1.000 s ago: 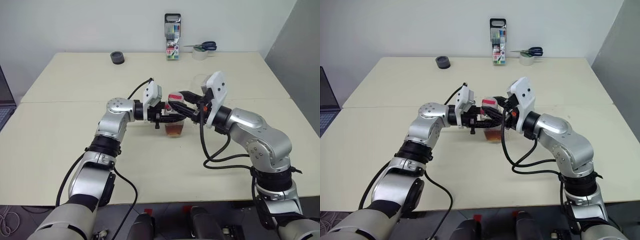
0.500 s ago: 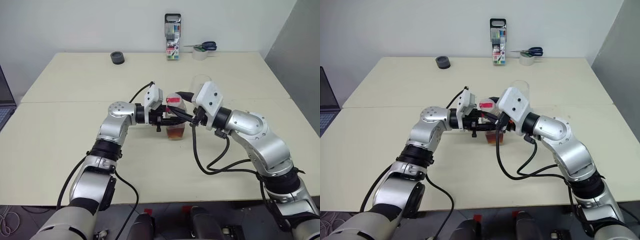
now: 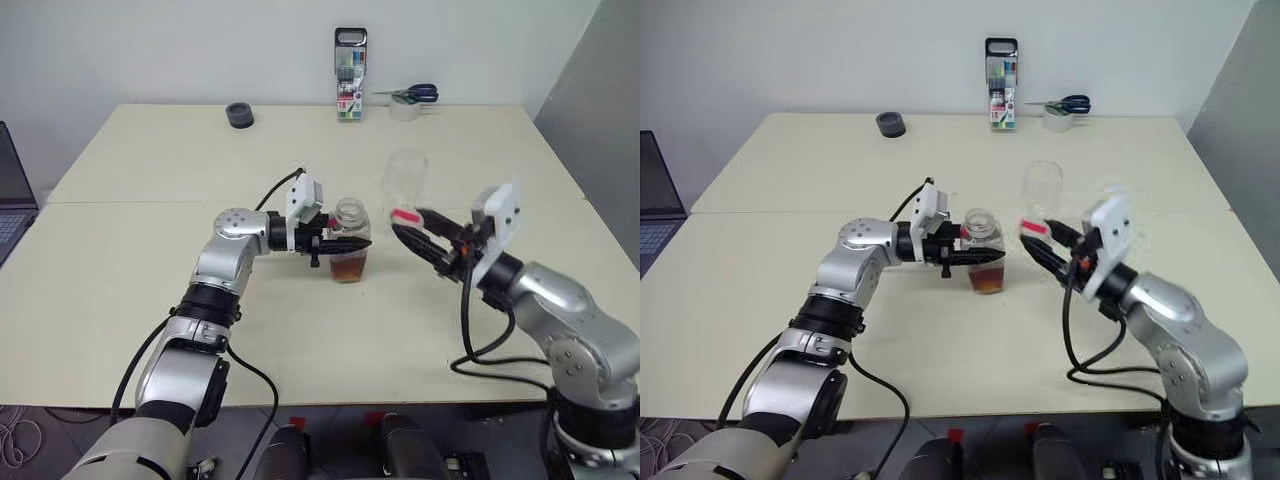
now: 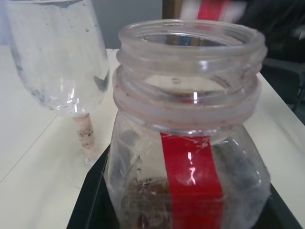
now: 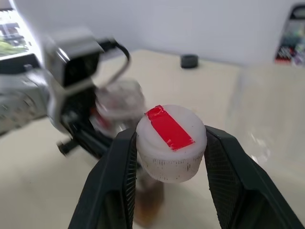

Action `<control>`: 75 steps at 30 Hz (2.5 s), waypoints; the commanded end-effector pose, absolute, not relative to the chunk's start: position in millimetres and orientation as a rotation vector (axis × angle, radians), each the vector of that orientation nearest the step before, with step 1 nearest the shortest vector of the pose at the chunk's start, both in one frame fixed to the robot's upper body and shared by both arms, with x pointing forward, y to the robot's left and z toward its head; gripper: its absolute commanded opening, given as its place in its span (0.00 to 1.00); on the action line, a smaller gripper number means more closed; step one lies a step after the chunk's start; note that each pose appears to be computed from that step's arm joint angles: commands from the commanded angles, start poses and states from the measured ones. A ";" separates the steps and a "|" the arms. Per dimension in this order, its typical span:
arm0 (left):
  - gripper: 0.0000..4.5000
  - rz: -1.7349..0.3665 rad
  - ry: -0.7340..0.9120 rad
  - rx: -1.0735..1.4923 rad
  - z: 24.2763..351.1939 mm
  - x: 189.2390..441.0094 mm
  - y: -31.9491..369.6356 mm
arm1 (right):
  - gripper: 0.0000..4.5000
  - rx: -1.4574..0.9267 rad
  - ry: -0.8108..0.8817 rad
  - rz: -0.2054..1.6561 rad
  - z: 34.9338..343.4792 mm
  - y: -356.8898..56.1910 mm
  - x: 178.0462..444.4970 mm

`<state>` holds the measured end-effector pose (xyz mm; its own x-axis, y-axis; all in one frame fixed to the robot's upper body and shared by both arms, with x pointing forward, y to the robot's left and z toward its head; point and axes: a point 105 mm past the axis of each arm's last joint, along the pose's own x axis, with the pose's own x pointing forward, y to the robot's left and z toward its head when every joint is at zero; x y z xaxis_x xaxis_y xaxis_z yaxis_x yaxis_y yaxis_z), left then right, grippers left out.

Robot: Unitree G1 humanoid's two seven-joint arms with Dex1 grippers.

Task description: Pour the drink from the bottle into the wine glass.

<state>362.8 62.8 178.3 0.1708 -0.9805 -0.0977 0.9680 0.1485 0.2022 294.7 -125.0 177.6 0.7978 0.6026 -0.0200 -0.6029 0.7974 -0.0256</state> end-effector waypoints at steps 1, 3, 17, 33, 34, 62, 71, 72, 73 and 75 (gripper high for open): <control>0.38 -1.346 -0.148 0.246 204.0 369.7 71.3 | 0.38 -0.067 0.084 0.517 148.3 -144.1 302.0; 0.38 -1.303 -0.146 0.243 207.1 374.6 81.3 | 0.38 -0.062 0.169 0.470 119.6 -151.6 305.7; 0.38 -0.980 -0.136 0.250 224.9 403.5 154.0 | 1.00 -0.157 0.416 0.539 61.3 -181.0 296.9; 0.38 -0.497 -0.136 0.257 216.0 436.3 223.0 | 1.00 -0.358 0.207 0.743 138.6 -171.2 283.3; 0.38 -0.452 -0.136 0.247 216.5 438.4 230.0 | 1.00 -0.298 0.192 0.780 146.5 -164.4 279.6; 0.93 -0.160 -0.034 0.093 181.0 437.8 288.1 | 1.00 -0.208 -0.056 1.029 191.5 -22.6 308.0; 1.00 -0.176 -0.019 0.137 164.8 433.7 284.3 | 1.00 -0.233 -0.057 1.012 185.8 -22.9 308.4; 1.00 -0.177 -0.019 0.138 162.2 432.8 284.0 | 1.00 -0.241 -0.057 1.007 183.9 -23.5 308.7; 1.00 -0.177 -0.017 0.140 158.9 431.5 283.9 | 1.00 -0.249 -0.058 1.000 181.6 -24.2 308.8; 1.00 -0.182 -0.016 0.150 154.6 429.4 283.4 | 1.00 -0.254 -0.061 0.985 178.5 -25.5 309.3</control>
